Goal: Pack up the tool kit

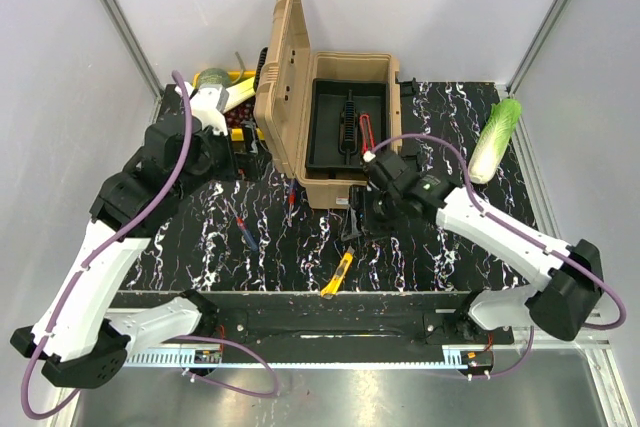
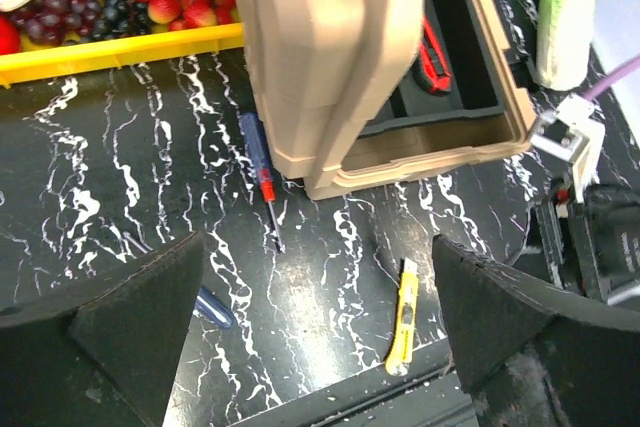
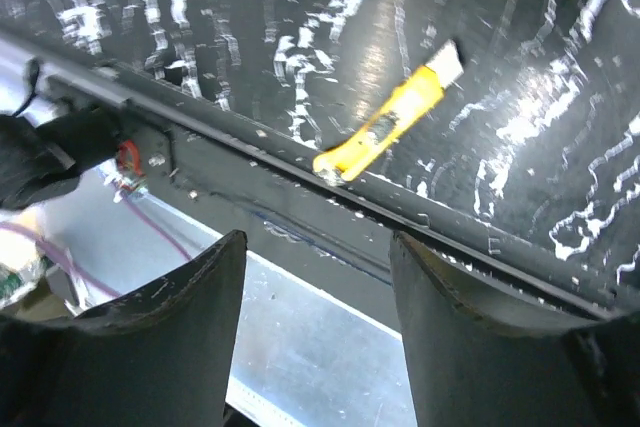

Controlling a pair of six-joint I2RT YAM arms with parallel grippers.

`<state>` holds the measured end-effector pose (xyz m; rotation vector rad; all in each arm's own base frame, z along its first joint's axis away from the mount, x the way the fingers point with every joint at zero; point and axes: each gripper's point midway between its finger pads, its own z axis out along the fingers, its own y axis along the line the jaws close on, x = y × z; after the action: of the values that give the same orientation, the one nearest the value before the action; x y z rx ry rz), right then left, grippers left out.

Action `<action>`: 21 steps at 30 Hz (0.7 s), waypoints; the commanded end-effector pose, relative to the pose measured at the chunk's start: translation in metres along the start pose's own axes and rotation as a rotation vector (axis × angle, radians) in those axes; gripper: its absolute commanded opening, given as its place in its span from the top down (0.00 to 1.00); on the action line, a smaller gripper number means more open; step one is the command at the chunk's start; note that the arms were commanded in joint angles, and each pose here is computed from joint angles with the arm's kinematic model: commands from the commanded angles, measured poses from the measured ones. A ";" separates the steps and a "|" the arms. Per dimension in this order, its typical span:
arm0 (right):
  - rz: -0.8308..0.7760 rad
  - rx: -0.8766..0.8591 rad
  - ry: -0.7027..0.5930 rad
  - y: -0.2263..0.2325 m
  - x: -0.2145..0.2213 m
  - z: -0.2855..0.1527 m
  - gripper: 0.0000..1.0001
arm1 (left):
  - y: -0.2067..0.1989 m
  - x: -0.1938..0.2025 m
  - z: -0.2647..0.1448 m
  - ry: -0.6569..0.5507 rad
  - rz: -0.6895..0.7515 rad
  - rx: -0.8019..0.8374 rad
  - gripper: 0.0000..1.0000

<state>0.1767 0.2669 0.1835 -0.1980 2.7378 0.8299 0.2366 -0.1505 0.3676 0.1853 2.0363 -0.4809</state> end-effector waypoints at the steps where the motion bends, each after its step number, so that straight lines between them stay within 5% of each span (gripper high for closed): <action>1: 0.218 0.217 -0.077 -0.030 0.005 0.026 0.35 | 0.025 -0.014 -0.003 -0.104 -0.043 -0.137 0.01; 5: 0.332 0.330 -0.200 -0.041 0.010 0.057 0.36 | 0.045 -0.007 -0.004 -0.158 -0.066 -0.220 0.01; 12: 0.414 0.526 -0.163 -0.049 0.031 0.110 0.38 | 0.060 0.001 -0.009 -0.219 -0.079 -0.269 0.01; 21: 0.484 0.572 -0.165 -0.059 0.047 0.137 0.39 | 0.077 0.017 -0.009 -0.222 -0.074 -0.337 0.01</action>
<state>0.1627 0.2868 0.0326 0.5249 2.8406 0.1182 0.2388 -0.0862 0.3295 -0.0814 1.9377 -0.2182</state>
